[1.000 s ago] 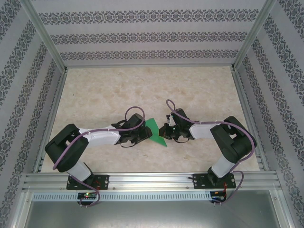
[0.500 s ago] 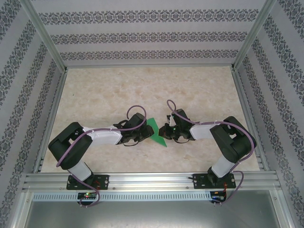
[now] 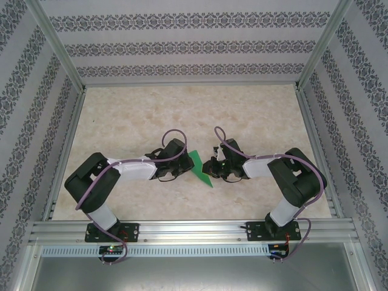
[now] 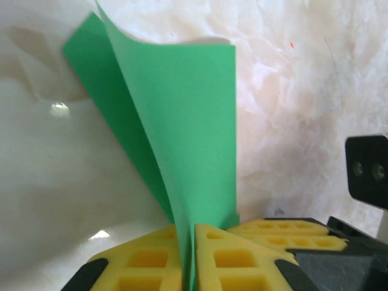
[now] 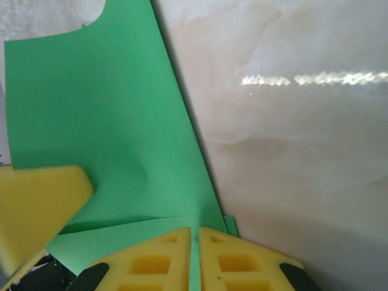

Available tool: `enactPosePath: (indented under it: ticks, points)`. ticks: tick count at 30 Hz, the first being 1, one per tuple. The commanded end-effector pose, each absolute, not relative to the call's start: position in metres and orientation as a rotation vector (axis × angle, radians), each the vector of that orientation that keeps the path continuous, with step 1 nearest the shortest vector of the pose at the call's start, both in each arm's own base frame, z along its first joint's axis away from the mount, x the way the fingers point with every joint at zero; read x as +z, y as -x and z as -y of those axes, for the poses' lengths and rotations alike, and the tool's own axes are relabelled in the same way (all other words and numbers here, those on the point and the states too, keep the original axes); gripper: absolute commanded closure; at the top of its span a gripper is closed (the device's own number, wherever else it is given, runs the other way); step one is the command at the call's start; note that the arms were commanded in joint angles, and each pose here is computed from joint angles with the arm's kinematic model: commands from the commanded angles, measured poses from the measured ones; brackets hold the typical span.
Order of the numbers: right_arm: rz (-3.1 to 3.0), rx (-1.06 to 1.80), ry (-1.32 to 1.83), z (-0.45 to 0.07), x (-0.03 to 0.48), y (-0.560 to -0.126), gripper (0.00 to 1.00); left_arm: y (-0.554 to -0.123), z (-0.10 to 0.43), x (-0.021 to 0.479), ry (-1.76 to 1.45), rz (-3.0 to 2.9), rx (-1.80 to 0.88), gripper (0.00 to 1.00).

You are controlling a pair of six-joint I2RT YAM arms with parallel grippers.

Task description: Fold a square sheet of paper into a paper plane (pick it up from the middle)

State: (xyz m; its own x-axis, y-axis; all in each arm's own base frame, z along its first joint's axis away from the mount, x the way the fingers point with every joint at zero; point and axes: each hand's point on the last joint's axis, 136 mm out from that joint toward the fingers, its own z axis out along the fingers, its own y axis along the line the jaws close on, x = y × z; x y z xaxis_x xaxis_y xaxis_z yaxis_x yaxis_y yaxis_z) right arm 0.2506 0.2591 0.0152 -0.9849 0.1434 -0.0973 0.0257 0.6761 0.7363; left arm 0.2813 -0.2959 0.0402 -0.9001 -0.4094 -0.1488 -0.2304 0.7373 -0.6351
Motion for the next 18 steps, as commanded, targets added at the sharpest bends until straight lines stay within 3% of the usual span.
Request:
enactPosePath:
  ticks: [1,9,13,18]
  points:
    - [-2.736,1.167,-0.161,-0.257,0.011,-0.256,0.88,-0.291,0.295,0.044,0.446,-2.676,-0.891,0.9]
    - [-2.674,1.163,-0.115,-0.258,0.029,-0.264,0.82,-0.3,0.297,0.046,0.411,-2.722,-0.85,0.96]
    - [-2.627,0.993,-0.006,-0.241,0.041,-0.263,0.66,-0.302,0.295,0.043,0.417,-2.767,-0.813,0.99]
    - [-2.543,0.803,0.189,-0.229,0.06,-0.255,0.65,-0.302,0.297,0.042,0.428,-2.789,-0.82,1.0]
